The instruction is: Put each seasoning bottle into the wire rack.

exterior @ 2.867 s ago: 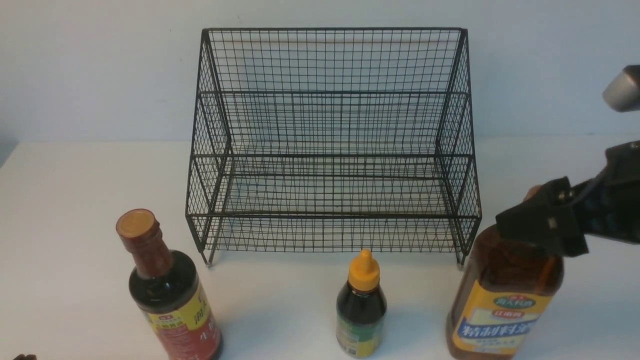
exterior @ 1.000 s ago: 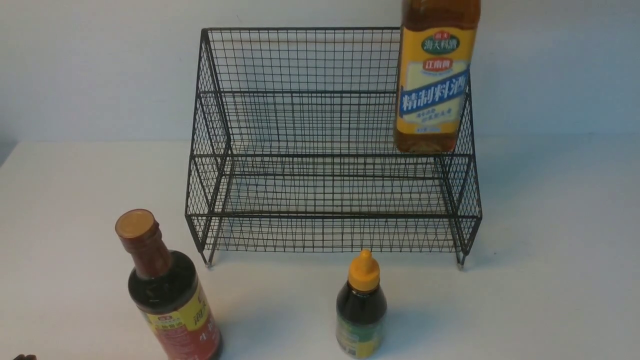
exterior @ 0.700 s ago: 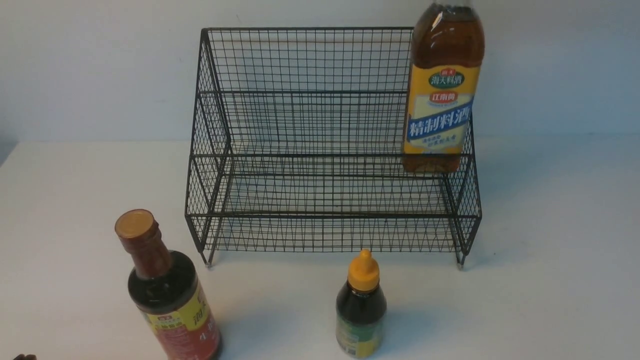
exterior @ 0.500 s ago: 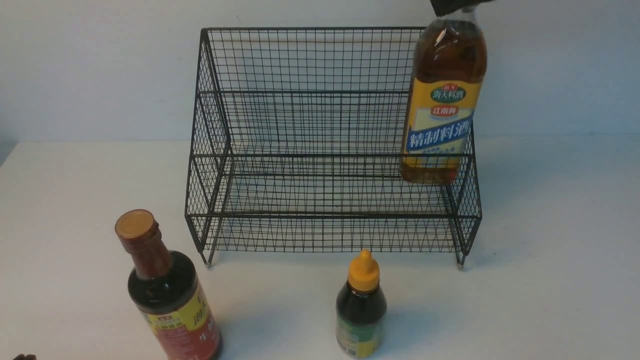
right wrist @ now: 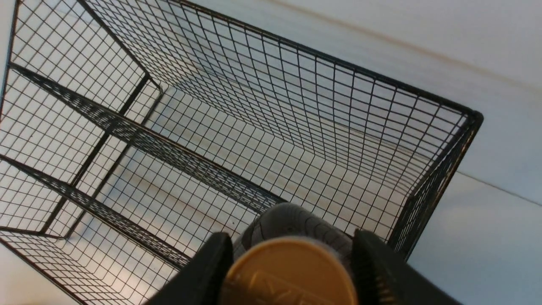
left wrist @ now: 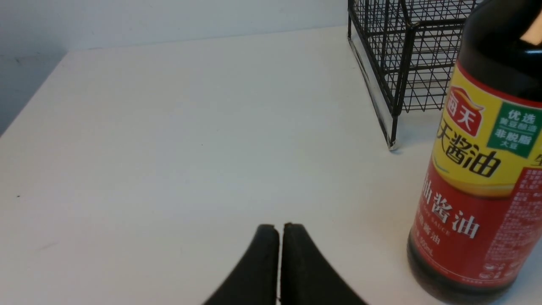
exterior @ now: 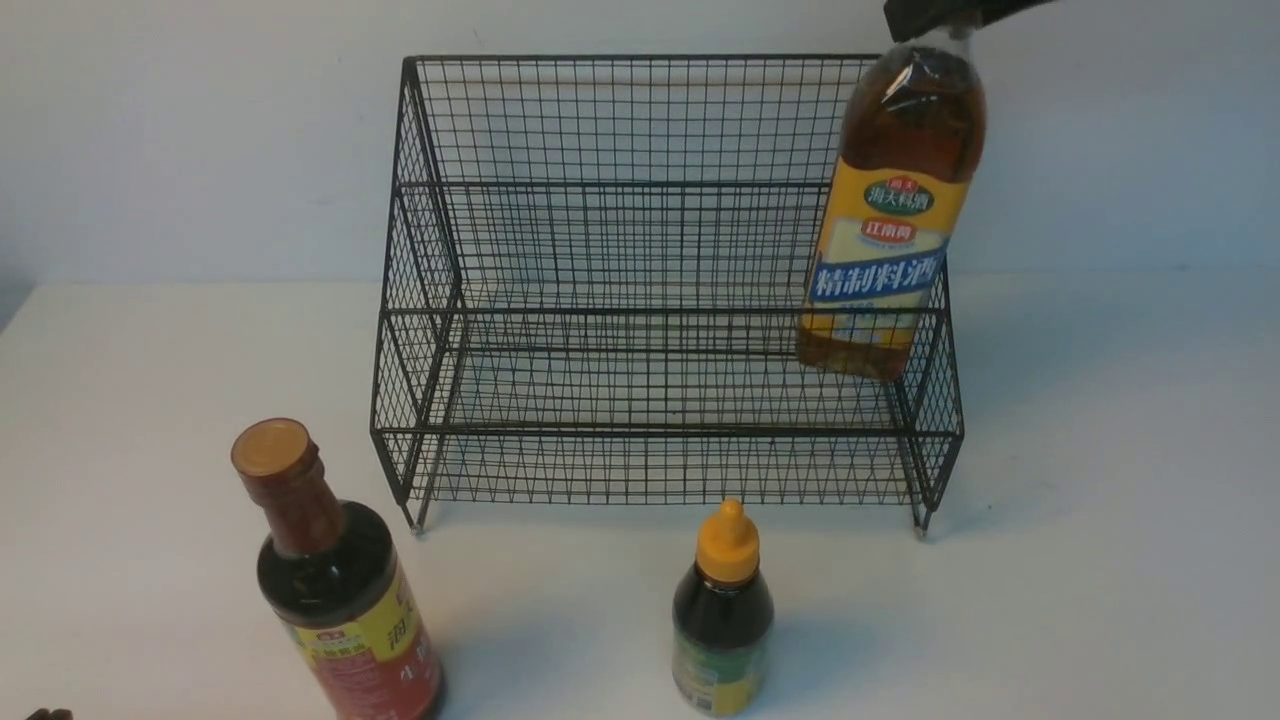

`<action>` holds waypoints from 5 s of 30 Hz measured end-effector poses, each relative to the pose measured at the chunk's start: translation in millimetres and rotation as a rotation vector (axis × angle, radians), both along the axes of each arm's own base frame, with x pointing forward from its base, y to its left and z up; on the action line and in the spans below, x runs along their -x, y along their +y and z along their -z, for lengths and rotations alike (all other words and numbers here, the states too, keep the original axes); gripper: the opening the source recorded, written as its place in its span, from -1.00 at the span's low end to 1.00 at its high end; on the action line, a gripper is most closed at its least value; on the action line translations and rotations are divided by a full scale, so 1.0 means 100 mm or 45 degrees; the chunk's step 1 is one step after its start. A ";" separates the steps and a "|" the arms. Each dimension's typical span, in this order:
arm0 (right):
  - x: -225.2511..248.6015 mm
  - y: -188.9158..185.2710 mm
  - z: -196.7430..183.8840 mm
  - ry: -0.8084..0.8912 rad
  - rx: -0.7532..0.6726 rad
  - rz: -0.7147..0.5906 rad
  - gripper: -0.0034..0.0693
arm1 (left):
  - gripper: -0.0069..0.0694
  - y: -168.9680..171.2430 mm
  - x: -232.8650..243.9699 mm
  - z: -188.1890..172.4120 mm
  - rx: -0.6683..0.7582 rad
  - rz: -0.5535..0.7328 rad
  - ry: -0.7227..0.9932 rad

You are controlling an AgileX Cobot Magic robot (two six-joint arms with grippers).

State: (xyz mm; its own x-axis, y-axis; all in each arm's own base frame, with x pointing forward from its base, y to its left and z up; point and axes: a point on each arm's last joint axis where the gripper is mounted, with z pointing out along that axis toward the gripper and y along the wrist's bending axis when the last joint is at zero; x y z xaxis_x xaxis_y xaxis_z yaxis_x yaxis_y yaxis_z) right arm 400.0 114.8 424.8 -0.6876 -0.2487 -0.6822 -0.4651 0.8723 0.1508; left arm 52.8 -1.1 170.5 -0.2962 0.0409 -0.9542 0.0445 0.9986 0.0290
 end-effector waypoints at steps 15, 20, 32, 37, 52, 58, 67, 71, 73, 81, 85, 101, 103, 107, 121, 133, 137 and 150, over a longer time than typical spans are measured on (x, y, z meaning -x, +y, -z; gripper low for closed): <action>-0.06 0.04 0.31 0.088 0.014 -0.048 0.01 | -0.83 0.00 0.00 0.00 0.000 0.000 0.000; -0.05 0.09 0.31 0.036 0.045 -0.183 0.01 | -0.83 0.00 0.00 0.00 -0.001 0.000 0.000; -0.01 0.22 0.31 0.007 0.071 -0.252 0.00 | -0.83 0.00 0.00 0.00 -0.001 0.000 0.000; -0.01 0.22 0.31 0.008 0.071 -0.249 0.00 | -0.83 0.00 0.00 0.00 -0.001 0.000 0.000; 0.08 0.24 0.10 -0.047 -0.043 -0.219 0.46 | -0.83 0.00 0.00 0.00 -0.001 0.000 0.000; 0.21 0.21 -0.07 -0.079 -0.074 -0.183 0.64 | -0.83 0.00 0.00 0.00 -0.001 0.000 0.000; 1.06 -0.09 -0.97 -0.324 -0.161 -0.016 0.55 | -0.83 0.00 0.00 0.00 -0.001 0.000 0.000; 1.76 -0.31 -1.41 -0.501 -0.211 0.055 0.31 | -0.83 0.00 0.00 0.00 -0.001 0.000 0.000; 2.10 -0.42 -1.50 -0.566 -0.206 0.073 0.12 | -0.83 0.00 0.00 0.00 -0.001 0.000 0.000; 3.45 -0.88 -1.05 -0.666 -0.097 0.164 -0.56 | -0.83 0.00 0.00 0.00 -0.001 0.000 0.000; 3.83 -0.97 -0.39 -0.741 -0.152 0.177 -0.79 | -0.83 0.00 0.00 0.00 -0.001 0.000 0.000; 3.60 -0.95 1.30 -1.188 -0.181 0.188 -0.95 | -0.83 0.00 0.00 0.00 -0.001 0.000 0.000; 3.60 -0.94 1.31 -1.177 -0.177 0.181 -0.95 | -0.83 0.00 0.00 0.00 -0.001 0.000 0.000; 3.60 -0.93 1.34 -1.136 -0.166 0.156 -0.95 | -0.83 0.00 0.00 0.00 -0.001 0.000 0.000; 3.61 -0.91 1.39 -1.075 -0.154 0.122 -0.95 | -0.83 0.00 0.00 0.00 -0.001 0.000 0.000; 3.46 -0.99 1.89 -0.990 -0.114 0.290 -0.95 | -0.83 0.00 0.00 0.00 -0.001 0.000 0.000; 3.46 -1.01 2.04 -0.977 -0.072 0.315 -0.95 | -0.83 0.00 0.00 0.00 -0.001 0.000 0.000; 3.44 -1.13 2.41 -0.879 0.045 0.566 -0.95 | -0.83 0.00 0.00 0.00 -0.001 0.000 0.000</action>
State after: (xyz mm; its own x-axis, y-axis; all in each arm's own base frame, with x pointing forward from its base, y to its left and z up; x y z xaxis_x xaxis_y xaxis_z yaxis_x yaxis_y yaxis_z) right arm 55.6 2.1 183.6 -0.1552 -0.0808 -0.9846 -0.0527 0.9959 -0.0734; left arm 52.8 -1.0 170.5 -0.2962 0.0418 -0.9542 0.0444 0.9986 0.0300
